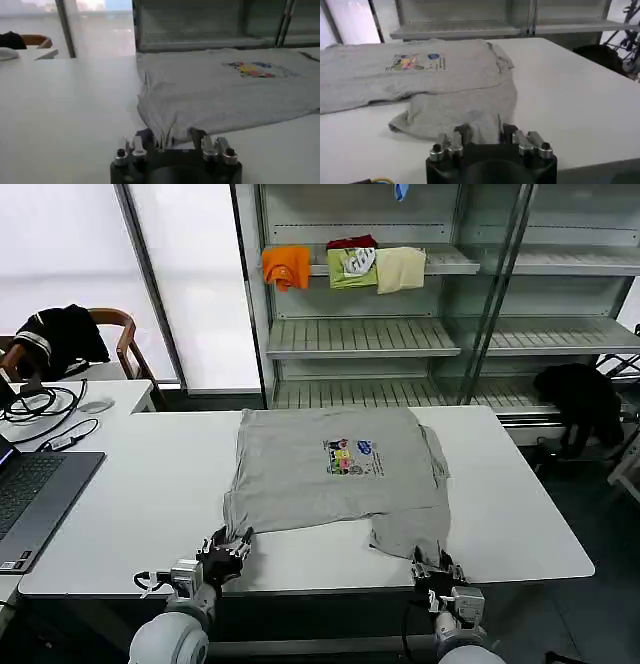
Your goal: Fold and organize the clothes.
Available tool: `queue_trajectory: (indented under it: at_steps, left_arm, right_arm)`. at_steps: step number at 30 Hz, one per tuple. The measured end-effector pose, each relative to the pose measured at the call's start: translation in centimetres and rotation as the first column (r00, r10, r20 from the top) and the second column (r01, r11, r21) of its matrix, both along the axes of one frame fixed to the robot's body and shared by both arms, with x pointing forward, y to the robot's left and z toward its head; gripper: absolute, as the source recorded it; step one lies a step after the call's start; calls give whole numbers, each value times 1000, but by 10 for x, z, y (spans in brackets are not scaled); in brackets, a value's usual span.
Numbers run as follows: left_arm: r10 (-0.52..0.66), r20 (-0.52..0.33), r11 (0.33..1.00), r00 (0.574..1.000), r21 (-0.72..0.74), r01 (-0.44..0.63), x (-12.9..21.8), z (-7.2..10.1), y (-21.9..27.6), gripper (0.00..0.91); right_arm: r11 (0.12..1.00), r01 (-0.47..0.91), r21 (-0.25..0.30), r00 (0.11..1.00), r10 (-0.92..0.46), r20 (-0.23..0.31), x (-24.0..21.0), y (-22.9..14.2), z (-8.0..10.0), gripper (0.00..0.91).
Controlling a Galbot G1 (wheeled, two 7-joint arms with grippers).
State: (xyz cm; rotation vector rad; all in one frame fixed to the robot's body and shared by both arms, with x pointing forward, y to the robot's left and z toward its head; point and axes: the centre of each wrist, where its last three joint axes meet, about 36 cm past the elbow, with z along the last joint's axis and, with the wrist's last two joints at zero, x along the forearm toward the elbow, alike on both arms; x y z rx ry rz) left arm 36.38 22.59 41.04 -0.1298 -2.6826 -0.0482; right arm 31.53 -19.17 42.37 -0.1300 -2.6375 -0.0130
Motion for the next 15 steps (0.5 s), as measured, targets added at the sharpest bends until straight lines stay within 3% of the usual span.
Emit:
queue_trajectory:
  at_steps: [9, 15]
  left_arm:
    - [-7, 3, 1000, 1000, -6, 7, 1, -3, -4, 10]
    - [-3, 16, 1000, 1000, -24, 4, -1, 0, -5, 10]
  right_arm:
    - [1000, -2, 7, 1000, 2, 16, -2, -2, 1, 0]
    - [1000, -9, 12, 998, 8, 67, -2, -1, 11, 0]
